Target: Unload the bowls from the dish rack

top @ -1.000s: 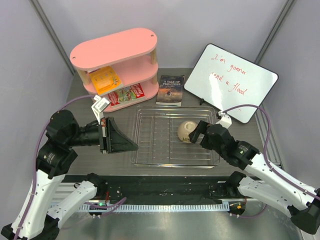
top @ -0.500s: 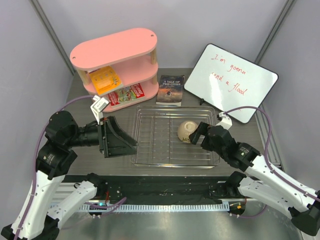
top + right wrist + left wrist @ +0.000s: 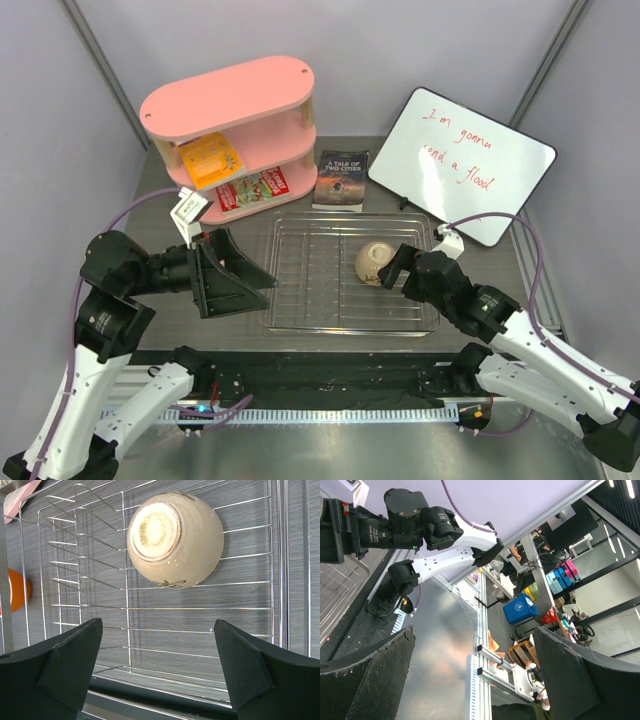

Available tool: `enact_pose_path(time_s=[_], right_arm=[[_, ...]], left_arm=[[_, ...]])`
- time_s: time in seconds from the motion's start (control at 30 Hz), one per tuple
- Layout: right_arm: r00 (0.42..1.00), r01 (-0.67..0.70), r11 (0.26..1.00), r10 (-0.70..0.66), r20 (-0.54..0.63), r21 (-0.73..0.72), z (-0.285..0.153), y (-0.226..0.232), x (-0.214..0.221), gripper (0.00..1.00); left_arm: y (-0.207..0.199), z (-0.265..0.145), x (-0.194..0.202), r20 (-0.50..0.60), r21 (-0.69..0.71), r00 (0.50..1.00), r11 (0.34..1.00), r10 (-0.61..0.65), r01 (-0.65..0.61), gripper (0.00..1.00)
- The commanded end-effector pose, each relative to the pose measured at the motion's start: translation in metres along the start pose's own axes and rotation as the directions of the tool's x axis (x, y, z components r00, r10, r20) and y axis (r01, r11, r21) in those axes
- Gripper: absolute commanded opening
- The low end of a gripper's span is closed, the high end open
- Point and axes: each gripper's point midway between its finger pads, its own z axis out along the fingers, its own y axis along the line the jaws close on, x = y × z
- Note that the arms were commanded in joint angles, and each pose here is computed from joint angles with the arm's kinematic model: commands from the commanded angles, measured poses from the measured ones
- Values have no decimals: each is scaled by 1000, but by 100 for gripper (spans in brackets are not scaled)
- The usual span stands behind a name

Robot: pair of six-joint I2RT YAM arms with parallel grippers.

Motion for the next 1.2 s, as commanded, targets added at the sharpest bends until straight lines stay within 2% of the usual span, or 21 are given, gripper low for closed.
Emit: enact_pose_path(time_s=[0.0, 0.33, 0.47, 0.67, 0.73, 0.8, 0.83, 0.9, 0.93, 1.03, 1.17], right_arm=[[1000, 1, 1000, 0, 31, -26, -1, 7, -10, 100], [1000, 9, 1000, -8, 29, -17, 1, 8, -10, 100], [1000, 18, 1000, -17, 24, -26, -1, 12, -12, 100], [1000, 14, 998, -13, 14, -62, -8, 22, -16, 100], [1000, 4, 997, -2, 22, -72, -12, 23, -19, 100], [1000, 0, 997, 2, 28, -82, -16, 24, -20, 100], [999, 5, 997, -2, 32, -79, -18, 23, -22, 100], [998, 11, 997, -6, 56, -81, -25, 24, -31, 100], [998, 23, 998, -19, 68, -51, -27, 17, -33, 100], [994, 56, 998, -55, 97, -9, -35, 12, -45, 100], [994, 88, 996, -90, 58, 34, -29, 6, -38, 100]], left_arm=[[-17, -2, -3, 4, 49, 999, 997, 53, -53, 100], [-31, -2, -9, 3, 88, 997, 993, 75, -75, 100], [-19, 0, -10, -11, 26, 997, 997, 73, -73, 100], [-7, 7, -15, -20, 30, 999, 998, 49, -48, 100], [8, 10, -15, -32, -13, 999, 1000, 8, -8, 99], [32, 12, -19, -18, -107, 999, 993, 43, -44, 98], [58, 13, -14, -38, -204, 999, 979, -36, 28, 98], [87, 12, -15, -29, -307, 999, 951, -37, 27, 97], [103, 13, -13, -31, -351, 997, 934, -77, 61, 96], [135, 19, -12, -28, -397, 994, 914, -109, 89, 96], [175, 29, -14, -45, -486, 990, 869, -135, 96, 96]])
